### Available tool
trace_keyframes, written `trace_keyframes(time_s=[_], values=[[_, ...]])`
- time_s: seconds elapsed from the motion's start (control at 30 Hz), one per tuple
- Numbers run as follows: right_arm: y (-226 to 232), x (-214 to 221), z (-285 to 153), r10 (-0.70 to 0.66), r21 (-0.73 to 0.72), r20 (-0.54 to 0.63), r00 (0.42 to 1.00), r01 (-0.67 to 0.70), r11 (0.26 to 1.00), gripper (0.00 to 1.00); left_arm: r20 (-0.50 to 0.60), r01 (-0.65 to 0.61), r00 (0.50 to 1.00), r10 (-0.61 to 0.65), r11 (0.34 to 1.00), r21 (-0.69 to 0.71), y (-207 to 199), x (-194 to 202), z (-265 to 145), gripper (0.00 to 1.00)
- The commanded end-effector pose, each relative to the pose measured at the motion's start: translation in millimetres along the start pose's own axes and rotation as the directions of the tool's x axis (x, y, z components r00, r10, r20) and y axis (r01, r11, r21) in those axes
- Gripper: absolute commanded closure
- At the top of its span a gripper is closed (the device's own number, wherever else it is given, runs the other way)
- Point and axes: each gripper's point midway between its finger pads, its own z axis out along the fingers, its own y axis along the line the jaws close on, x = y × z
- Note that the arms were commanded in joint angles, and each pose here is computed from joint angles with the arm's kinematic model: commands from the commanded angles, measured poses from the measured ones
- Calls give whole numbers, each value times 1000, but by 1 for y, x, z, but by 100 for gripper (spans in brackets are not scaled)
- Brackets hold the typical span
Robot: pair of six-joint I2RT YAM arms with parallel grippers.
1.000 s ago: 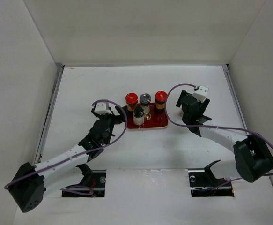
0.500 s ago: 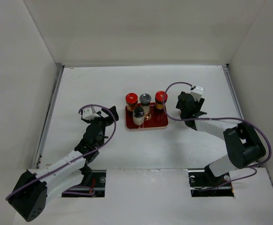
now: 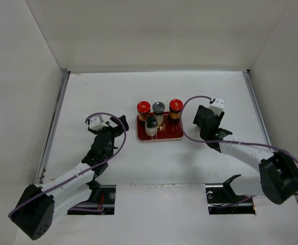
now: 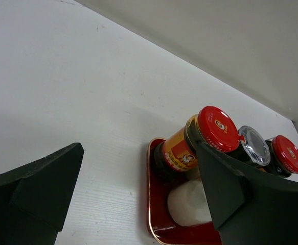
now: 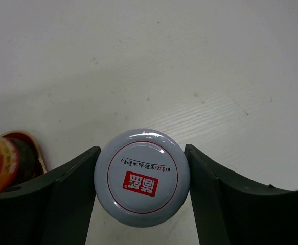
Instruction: Organize the condiment bottles
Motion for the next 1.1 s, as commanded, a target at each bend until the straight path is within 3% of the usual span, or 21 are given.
trace_keyframes(time_s=[0.0,0.37,0.77,0.83,1.03,1.07], values=[[24,-47,-36,108,-115,134,985,-93,989,48,38,41,998,-41,999,4,1,-8,2,4],[134,-51,-94,160,-459,121,980,-88,884,48,88,41,996,-28,988,-146,36,-9,7,0],[195,-17,-89,75,-527,128,989,4,850,44,68,16,998,-3,980,-198,49,-1,12,0],[200,-10,-90,53,-530,126,991,22,847,36,61,10,998,3,979,-204,50,1,14,0],[185,-26,-100,61,-509,174,983,36,860,0,64,14,998,-2,980,-196,48,0,15,0],[181,-31,-103,72,-514,183,981,33,857,0,67,16,998,-2,980,-198,48,-1,16,0]])
